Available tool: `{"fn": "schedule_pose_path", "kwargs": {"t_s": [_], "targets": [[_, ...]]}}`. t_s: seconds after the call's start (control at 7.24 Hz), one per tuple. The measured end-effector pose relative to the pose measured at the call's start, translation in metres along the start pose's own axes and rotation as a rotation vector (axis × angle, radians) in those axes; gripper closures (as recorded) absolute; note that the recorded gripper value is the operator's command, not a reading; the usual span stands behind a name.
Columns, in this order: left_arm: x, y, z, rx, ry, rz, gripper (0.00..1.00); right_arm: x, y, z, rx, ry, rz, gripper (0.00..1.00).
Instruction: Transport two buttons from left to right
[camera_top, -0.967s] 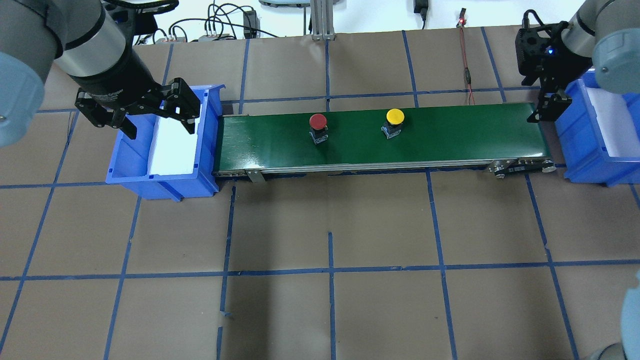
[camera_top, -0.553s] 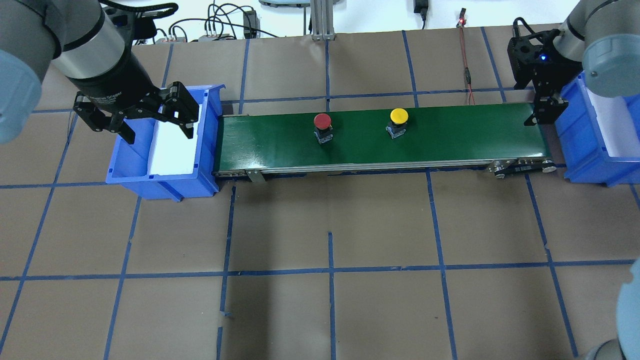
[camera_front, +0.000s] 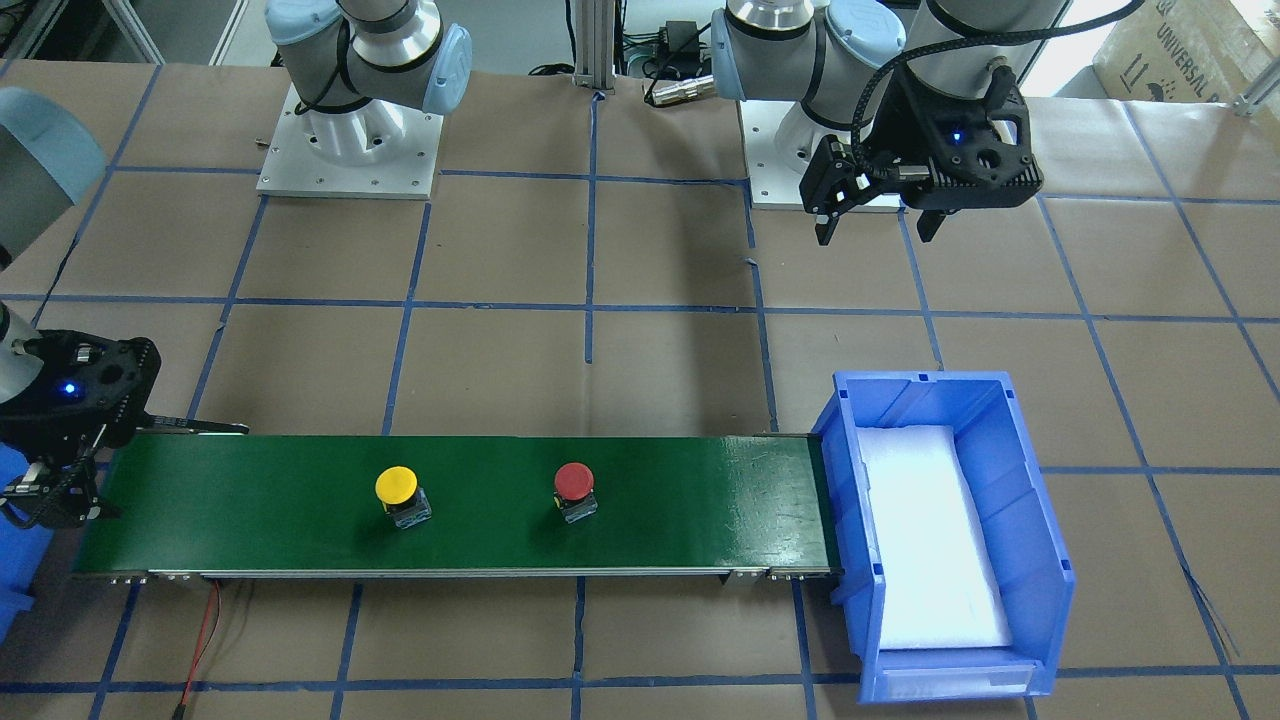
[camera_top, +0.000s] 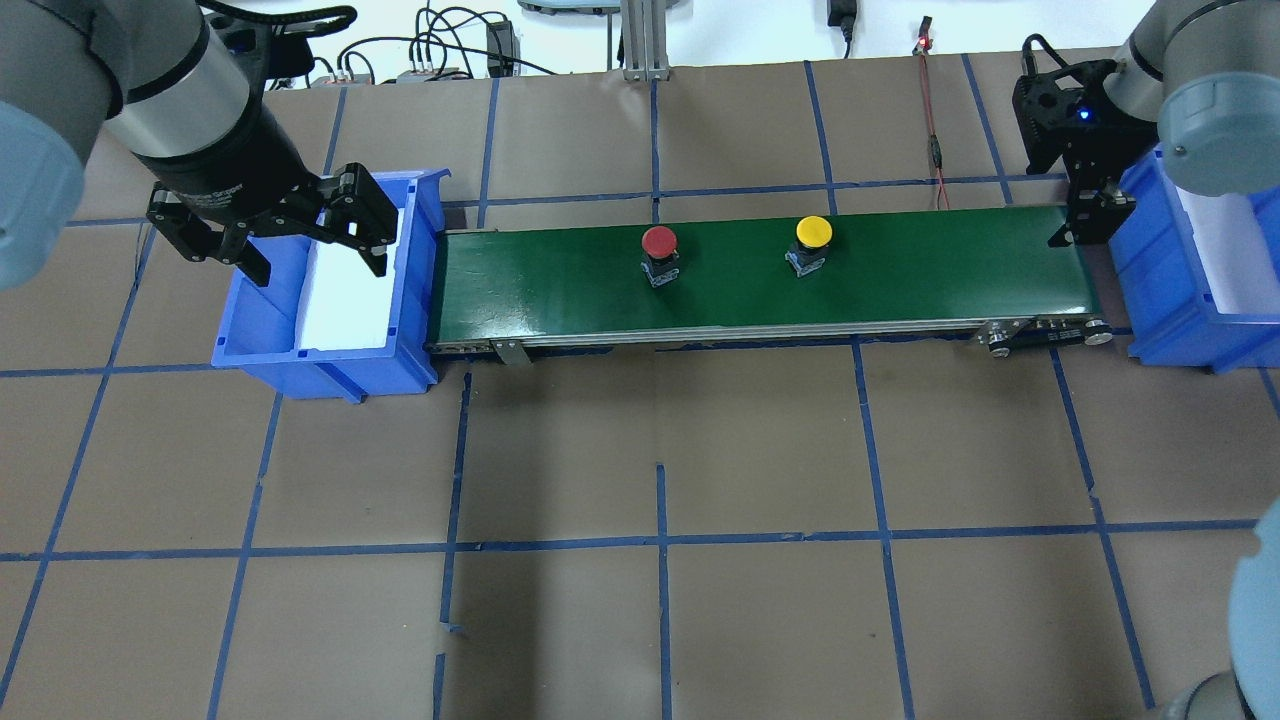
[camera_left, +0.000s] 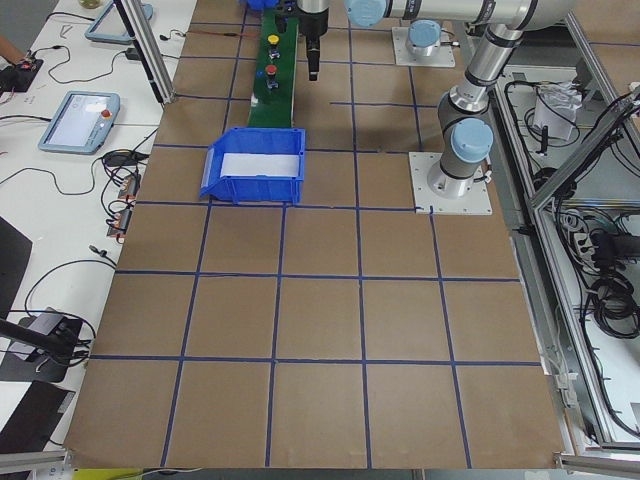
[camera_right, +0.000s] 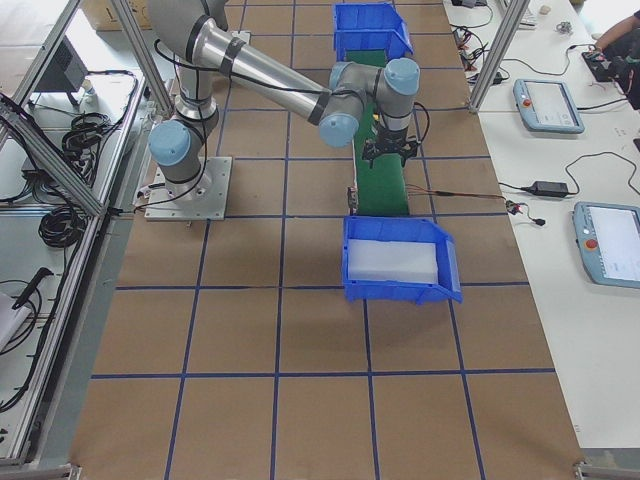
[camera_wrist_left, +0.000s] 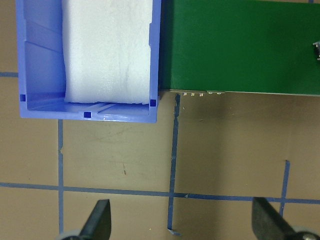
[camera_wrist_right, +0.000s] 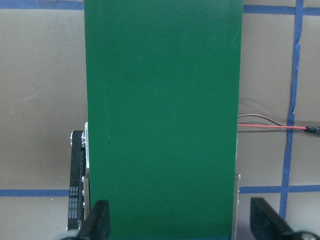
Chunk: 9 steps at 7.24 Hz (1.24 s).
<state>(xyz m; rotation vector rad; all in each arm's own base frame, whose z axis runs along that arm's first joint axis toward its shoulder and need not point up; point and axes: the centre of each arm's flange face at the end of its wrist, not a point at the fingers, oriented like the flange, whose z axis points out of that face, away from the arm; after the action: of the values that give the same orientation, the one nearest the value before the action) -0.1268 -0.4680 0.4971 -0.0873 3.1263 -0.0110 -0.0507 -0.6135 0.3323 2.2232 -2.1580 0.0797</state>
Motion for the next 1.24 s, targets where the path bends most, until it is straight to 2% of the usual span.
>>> {"fn": "schedule_pose_path", "kwargs": {"t_s": [1.24], "targets": [[0.0017,0.0004,0.0,0.002,0.003,-0.011,0.01,0.0033,0.0022,0.011,-0.005,0.006,-0.024,0.01]]}}
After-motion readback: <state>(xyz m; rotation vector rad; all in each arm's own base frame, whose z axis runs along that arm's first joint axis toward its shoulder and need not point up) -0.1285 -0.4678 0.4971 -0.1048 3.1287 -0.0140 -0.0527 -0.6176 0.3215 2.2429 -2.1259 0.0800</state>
